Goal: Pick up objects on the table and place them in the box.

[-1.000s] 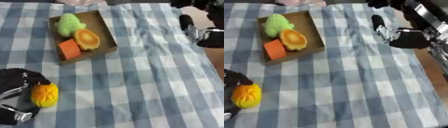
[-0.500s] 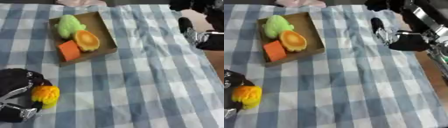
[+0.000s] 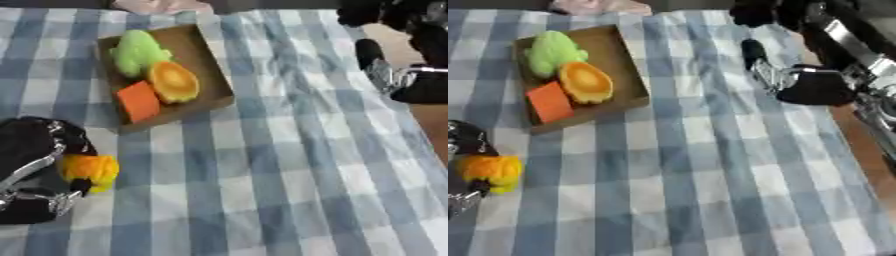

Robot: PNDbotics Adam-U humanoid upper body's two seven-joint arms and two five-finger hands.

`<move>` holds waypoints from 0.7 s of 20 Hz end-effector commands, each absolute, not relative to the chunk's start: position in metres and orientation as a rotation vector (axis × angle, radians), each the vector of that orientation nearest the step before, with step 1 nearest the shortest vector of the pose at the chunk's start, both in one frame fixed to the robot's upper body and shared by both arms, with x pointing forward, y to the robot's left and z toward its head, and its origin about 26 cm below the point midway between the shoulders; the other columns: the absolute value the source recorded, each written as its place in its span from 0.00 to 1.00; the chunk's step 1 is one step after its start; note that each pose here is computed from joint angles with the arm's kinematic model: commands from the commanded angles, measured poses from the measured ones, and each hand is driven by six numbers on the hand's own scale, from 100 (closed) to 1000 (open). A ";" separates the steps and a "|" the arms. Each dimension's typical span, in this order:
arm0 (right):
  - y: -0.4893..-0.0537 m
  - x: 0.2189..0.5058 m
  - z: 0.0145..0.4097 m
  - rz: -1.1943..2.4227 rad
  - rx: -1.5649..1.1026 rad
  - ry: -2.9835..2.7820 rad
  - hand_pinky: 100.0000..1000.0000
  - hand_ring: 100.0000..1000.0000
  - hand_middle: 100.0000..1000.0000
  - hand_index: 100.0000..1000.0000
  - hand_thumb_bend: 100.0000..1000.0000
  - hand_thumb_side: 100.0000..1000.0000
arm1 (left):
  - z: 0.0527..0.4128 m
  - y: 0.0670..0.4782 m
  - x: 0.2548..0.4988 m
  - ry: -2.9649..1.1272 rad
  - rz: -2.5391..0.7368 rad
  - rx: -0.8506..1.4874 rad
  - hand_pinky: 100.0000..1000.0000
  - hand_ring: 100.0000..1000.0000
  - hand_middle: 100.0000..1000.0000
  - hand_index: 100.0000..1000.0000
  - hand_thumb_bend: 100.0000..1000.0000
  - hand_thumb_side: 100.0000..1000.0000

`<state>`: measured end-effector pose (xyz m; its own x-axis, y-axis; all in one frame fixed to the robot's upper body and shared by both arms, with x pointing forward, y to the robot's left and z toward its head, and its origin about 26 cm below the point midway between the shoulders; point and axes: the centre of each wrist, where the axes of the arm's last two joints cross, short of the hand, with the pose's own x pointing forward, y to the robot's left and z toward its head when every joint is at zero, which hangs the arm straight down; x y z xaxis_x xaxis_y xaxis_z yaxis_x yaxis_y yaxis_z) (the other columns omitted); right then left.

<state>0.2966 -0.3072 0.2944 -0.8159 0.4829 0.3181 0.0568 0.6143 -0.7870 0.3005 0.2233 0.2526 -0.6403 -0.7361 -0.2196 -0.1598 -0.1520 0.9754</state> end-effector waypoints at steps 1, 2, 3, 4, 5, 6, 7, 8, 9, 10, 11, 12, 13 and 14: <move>-0.310 0.292 0.304 1.121 -0.465 -2.349 0.79 0.77 0.73 0.86 0.00 0.24 | 0.278 0.225 0.299 -1.843 -1.779 1.096 0.66 0.55 0.45 0.60 0.00 0.11; -0.311 0.292 0.304 1.120 -0.466 -2.350 0.79 0.77 0.73 0.86 0.00 0.24 | 0.289 0.224 0.299 -1.899 -1.738 1.109 0.66 0.54 0.45 0.60 0.00 0.13; -0.311 0.291 0.305 1.120 -0.467 -2.352 0.79 0.77 0.73 0.86 0.00 0.24 | 0.300 0.223 0.299 -1.951 -1.694 1.103 0.67 0.54 0.45 0.61 0.00 0.14; -0.311 0.291 0.306 1.120 -0.467 -2.355 0.79 0.77 0.73 0.86 0.00 0.24 | 0.311 0.220 0.298 -2.000 -1.651 1.077 0.67 0.53 0.45 0.61 0.00 0.18; -0.311 0.291 0.307 1.120 -0.466 -2.360 0.79 0.77 0.73 0.86 0.00 0.24 | 0.324 0.217 0.297 -2.046 -1.606 1.045 0.67 0.53 0.45 0.61 0.00 0.19; -0.311 0.291 0.308 1.123 -0.463 -2.364 0.79 0.77 0.73 0.86 0.00 0.24 | 0.337 0.212 0.295 -2.091 -1.564 1.011 0.68 0.53 0.46 0.62 0.00 0.20; -0.311 0.291 0.310 1.128 -0.459 -2.369 0.79 0.77 0.73 0.86 0.00 0.24 | 0.350 0.205 0.292 -2.126 -1.540 0.969 0.70 0.54 0.47 0.63 0.00 0.20; -0.310 0.291 0.311 1.135 -0.456 -2.374 0.79 0.77 0.73 0.86 0.00 0.23 | 0.360 0.198 0.290 -2.150 -1.527 0.927 0.71 0.54 0.47 0.63 0.00 0.20; -0.309 0.291 0.313 1.143 -0.452 -2.379 0.79 0.77 0.73 0.86 0.00 0.23 | 0.369 0.192 0.290 -2.162 -1.514 0.895 0.71 0.54 0.47 0.62 0.00 0.21; -0.308 0.291 0.315 1.151 -0.448 -2.383 0.79 0.77 0.73 0.86 0.00 0.23 | 0.376 0.188 0.294 -2.167 -1.500 0.872 0.71 0.54 0.47 0.62 0.00 0.21; -0.307 0.291 0.316 1.159 -0.443 -2.388 0.79 0.77 0.73 0.86 0.00 0.23 | 0.382 0.183 0.301 -2.169 -1.486 0.855 0.71 0.54 0.47 0.62 0.00 0.22; -0.306 0.291 0.318 1.167 -0.440 -2.392 0.79 0.77 0.73 0.86 0.00 0.23 | 0.386 0.180 0.308 -2.171 -1.472 0.845 0.71 0.54 0.48 0.62 0.00 0.22; -0.305 0.292 0.319 1.172 -0.437 -2.396 0.79 0.77 0.73 0.86 0.00 0.24 | 0.389 0.177 0.317 -2.173 -1.460 0.843 0.71 0.54 0.48 0.62 0.00 0.21; -0.304 0.292 0.321 1.177 -0.435 -2.401 0.79 0.77 0.73 0.86 0.00 0.24 | 0.391 0.175 0.326 -2.174 -1.446 0.848 0.71 0.54 0.48 0.63 0.00 0.22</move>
<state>0.2965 -0.3029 0.3105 -0.8501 0.4502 0.2734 0.0711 0.6125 -0.7872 0.3201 0.1737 0.3845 -0.7452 -0.6666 -0.0155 -0.2619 0.2713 0.9262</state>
